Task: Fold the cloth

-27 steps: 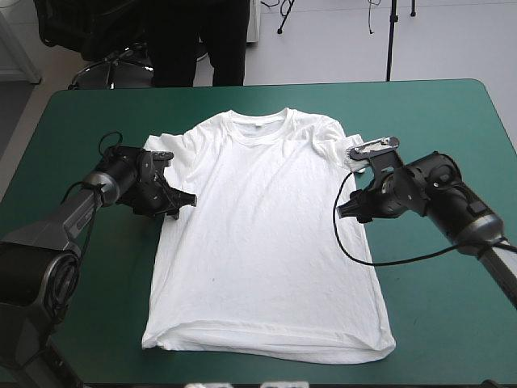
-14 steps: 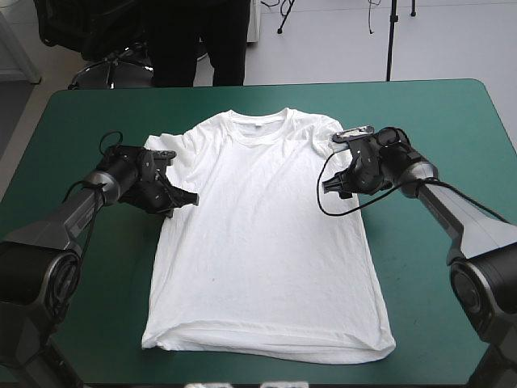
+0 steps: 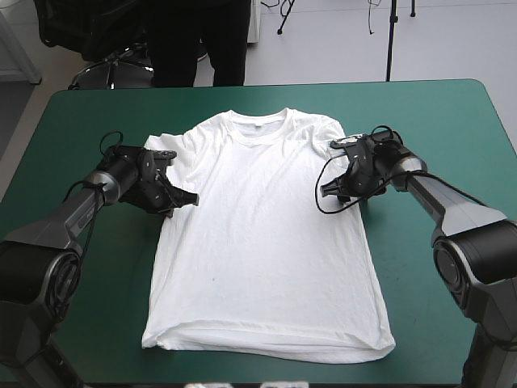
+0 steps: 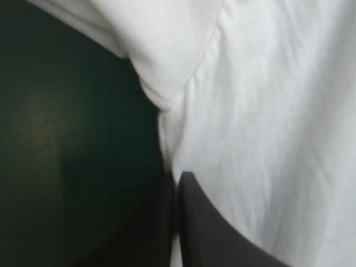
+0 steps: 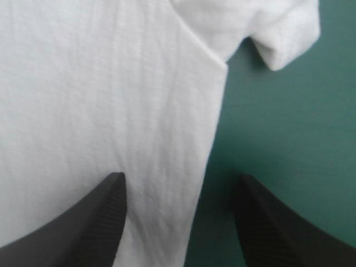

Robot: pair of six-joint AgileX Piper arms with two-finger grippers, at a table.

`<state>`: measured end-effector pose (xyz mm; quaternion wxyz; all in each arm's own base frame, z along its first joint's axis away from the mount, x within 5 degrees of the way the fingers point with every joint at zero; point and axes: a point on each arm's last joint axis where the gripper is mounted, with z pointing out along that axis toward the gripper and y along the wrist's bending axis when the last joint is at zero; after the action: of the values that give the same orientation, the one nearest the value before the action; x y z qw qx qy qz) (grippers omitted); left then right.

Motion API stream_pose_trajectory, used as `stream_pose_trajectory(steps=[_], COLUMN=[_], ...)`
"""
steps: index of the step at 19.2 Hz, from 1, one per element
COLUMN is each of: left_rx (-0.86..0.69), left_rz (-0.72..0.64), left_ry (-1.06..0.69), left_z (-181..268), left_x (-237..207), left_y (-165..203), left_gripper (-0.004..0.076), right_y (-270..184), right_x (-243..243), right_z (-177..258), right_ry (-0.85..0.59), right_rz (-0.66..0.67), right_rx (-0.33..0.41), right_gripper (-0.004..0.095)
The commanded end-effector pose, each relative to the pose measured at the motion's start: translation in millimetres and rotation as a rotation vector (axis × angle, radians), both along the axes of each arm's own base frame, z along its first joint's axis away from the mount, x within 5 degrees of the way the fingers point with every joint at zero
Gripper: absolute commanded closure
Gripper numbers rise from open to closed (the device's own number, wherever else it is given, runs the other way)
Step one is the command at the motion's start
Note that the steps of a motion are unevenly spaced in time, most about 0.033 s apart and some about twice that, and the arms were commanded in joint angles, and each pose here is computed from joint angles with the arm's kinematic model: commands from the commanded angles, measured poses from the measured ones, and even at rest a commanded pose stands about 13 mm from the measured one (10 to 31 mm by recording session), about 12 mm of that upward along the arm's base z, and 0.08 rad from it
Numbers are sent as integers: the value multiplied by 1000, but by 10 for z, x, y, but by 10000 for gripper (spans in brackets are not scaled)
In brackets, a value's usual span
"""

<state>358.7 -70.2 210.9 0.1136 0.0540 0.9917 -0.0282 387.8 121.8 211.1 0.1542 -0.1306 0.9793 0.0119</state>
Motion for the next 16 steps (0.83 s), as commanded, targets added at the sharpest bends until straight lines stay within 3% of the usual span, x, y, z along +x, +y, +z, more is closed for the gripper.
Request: stream_pose_trajectory(steps=[1, 2, 3, 6, 9, 16], left_rx=[20, 20, 21, 22, 30, -26], left_rz=[-16, -16, -16, -21, -48, -39], left_ry=[-21, -21, -21, -24, -53, -328], left_z=[101, 101, 101, 101, 175, 1160], left_x=[-11, -11, -11, -9, 16, -157], left_y=[17, 17, 17, 17, 18, 43], left_gripper=[733, 733, 733, 733, 733, 733], right_y=[52, 56, 67, 82, 81, 38], right_x=[16, 16, 20, 19, 29, -50], right_z=[-67, -84, -154, -246, -126, 989], right_ry=[25, 32, 58, 95, 73, -155], right_rz=[11, 8, 5, 13, 20, 38], right_rx=[45, 48, 52, 55, 55, 115], right_gripper=[533, 582, 706, 929, 925, 925])
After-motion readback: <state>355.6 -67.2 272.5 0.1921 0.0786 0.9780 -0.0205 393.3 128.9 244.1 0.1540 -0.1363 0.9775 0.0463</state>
